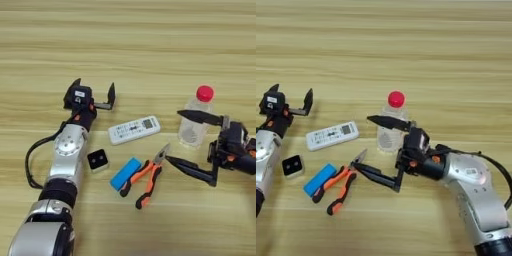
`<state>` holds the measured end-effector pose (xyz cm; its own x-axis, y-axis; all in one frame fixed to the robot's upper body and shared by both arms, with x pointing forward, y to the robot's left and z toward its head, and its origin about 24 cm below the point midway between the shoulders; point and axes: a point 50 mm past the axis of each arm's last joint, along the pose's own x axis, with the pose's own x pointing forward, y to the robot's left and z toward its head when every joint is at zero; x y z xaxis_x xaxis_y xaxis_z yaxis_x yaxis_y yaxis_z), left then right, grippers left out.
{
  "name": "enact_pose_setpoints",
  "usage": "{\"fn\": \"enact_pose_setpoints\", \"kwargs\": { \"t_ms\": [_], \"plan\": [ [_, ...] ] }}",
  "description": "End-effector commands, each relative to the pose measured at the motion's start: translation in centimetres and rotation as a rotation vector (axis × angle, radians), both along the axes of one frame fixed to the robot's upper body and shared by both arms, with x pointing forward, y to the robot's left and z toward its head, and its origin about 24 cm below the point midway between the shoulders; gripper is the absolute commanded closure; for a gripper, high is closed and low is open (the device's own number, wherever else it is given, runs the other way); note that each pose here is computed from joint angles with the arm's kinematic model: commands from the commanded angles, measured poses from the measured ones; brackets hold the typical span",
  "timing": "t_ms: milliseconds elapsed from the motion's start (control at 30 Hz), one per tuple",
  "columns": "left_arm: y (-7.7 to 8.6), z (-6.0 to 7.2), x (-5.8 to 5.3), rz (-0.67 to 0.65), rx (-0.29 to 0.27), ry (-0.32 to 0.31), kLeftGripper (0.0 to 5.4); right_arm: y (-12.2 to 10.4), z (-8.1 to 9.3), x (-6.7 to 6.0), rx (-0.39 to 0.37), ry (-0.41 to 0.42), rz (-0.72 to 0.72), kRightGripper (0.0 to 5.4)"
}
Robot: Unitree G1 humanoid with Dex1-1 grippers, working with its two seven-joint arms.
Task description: Move the objects on the table
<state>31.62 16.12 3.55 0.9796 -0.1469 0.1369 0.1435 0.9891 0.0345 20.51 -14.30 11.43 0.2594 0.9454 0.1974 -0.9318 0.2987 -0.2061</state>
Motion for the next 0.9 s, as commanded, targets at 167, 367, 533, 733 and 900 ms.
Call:
{"fn": "enact_pose_setpoints", "kwargs": {
  "t_ms": [167,367,533,733,900],
  "plan": [
    [-0.2,0.3,0.4,-0.016,0.019,-0.015,0.04,-1.5,4.0,0.4,0.078,-0.124,-0.111,0.00],
    [-0.2,0.3,0.4,-0.010,0.018,-0.017,0.04,-4.0,4.9,3.5,0.105,-0.160,-0.443,0.00],
    [-0.2,0.3,0.5,-0.006,0.016,-0.018,0.04,-4.4,3.6,4.6,0.039,-0.093,-0.510,0.00],
    [0.0,0.3,0.5,0.011,0.009,-0.014,0.04,-4.1,0.3,5.5,-0.058,0.091,-0.512,0.00],
    [0.0,0.3,0.6,0.014,0.005,-0.013,0.04,-4.0,-1.2,5.8,-0.102,0.174,-0.500,0.00]
  ]
}}
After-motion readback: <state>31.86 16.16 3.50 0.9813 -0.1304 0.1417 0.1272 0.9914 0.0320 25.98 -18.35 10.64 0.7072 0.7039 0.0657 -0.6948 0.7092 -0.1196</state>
